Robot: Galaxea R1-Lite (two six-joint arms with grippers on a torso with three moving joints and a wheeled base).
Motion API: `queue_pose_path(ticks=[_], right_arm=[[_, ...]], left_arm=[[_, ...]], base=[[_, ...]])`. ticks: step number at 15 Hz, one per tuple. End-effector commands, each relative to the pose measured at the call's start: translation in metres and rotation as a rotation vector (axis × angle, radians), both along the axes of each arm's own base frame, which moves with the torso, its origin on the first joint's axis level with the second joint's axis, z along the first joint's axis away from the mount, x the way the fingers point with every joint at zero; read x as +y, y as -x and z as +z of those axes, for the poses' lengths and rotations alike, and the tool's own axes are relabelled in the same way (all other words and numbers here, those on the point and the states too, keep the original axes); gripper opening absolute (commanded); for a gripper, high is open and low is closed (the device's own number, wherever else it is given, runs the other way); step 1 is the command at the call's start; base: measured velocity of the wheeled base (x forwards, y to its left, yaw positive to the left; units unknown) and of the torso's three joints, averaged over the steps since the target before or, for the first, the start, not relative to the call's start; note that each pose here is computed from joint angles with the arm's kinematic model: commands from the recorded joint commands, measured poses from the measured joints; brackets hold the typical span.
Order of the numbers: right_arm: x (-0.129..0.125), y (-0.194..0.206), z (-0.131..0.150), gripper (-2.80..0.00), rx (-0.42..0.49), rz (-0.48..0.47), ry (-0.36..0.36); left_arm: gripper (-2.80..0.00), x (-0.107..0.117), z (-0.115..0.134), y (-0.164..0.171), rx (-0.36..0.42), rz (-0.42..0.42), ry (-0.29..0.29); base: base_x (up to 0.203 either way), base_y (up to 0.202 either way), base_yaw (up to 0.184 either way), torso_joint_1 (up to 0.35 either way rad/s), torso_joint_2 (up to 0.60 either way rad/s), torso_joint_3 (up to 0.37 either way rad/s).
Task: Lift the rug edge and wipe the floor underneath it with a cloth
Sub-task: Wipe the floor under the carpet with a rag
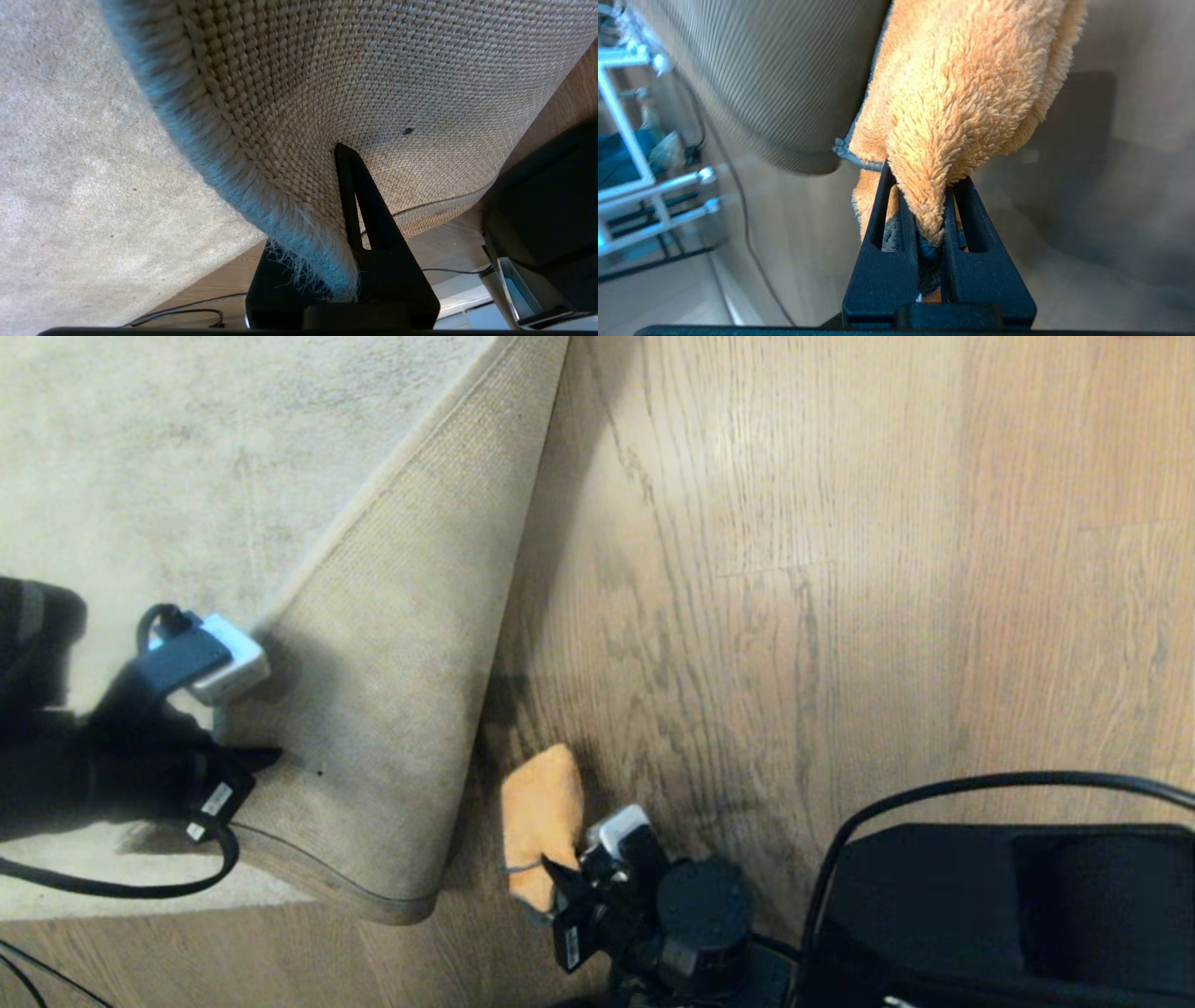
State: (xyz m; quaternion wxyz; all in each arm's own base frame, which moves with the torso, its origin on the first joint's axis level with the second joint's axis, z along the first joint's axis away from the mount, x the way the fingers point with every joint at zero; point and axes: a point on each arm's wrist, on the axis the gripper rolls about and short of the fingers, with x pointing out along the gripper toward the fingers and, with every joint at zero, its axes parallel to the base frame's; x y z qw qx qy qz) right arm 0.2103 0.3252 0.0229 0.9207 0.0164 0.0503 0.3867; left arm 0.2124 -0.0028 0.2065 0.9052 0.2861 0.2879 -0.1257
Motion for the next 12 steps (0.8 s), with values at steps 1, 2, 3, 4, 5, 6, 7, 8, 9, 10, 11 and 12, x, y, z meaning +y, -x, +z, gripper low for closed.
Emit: queue_pose_path(ticks=[1,2,3,4,5,6,7,8,9,10,11,12], right_arm=[[0.020,-0.003,-0.045,-2.80,0.014,0.016,0.023],[0.025,-0.005,-0.055,-2.80,0.017,0.014,0.029],[0.028,-0.006,-0.064,-2.80,0.021,0.013,0.037],[0.030,-0.007,-0.072,-2.80,0.024,0.012,0.043],[0.031,-0.008,-0.076,-2.80,0.024,0.012,0.046],[0.031,-0.008,-0.080,-2.80,0.028,0.010,0.053],[0.032,-0.009,-0.081,-2.80,0.027,0.003,0.053],[0.031,-0.010,-0.081,-2.80,0.026,-0.014,0.052],[0.031,-0.010,-0.080,-2.80,0.025,-0.021,0.051],[0.030,-0.010,-0.078,-2.80,0.024,-0.023,0.050],[0.030,-0.011,-0.072,-2.80,0.016,-0.025,0.039],[0.029,-0.012,-0.068,-2.80,0.013,-0.031,0.033]], left_arm=[[-2.80,-0.001,-0.002,-0.002,0.012,-0.007,-0.003],[-2.80,-0.001,-0.003,-0.003,0.014,-0.008,-0.003],[-2.80,-0.002,-0.003,-0.003,0.016,-0.009,-0.004],[-2.80,-0.002,-0.003,-0.003,0.016,-0.010,-0.004],[-2.80,-0.002,-0.003,-0.003,0.016,-0.010,-0.004],[-2.80,-0.002,-0.003,-0.003,0.016,-0.010,-0.004],[-2.80,-0.002,-0.003,-0.003,0.016,-0.010,-0.004],[-2.80,-0.002,-0.003,-0.003,0.016,-0.010,-0.004],[-2.80,-0.002,-0.003,-0.003,0.016,-0.010,-0.004],[-2.80,-0.002,-0.003,-0.003,0.016,-0.010,-0.004],[-2.80,-0.002,-0.003,-0.003,0.016,-0.012,-0.004],[-2.80,-0.003,-0.003,-0.003,0.016,-0.013,-0.004]], base=[[0.000,0.000,0.000,0.000,0.00,0.000],[0.000,0.000,0.000,0.000,0.00,0.000],[0.000,0.000,0.000,0.000,0.00,0.000],[0.000,0.000,0.000,0.000,0.00,0.000],[0.000,0.000,0.000,0.000,0.00,0.000],[0.000,0.000,0.000,0.000,0.00,0.000],[0.000,0.000,0.000,0.000,0.00,0.000],[0.000,0.000,0.000,0.000,0.00,0.000],[0.000,0.000,0.000,0.000,0.00,0.000],[0.000,0.000,0.000,0.000,0.00,0.000],[0.000,0.000,0.000,0.000,0.00,0.000],[0.000,0.000,0.000,0.000,0.00,0.000]])
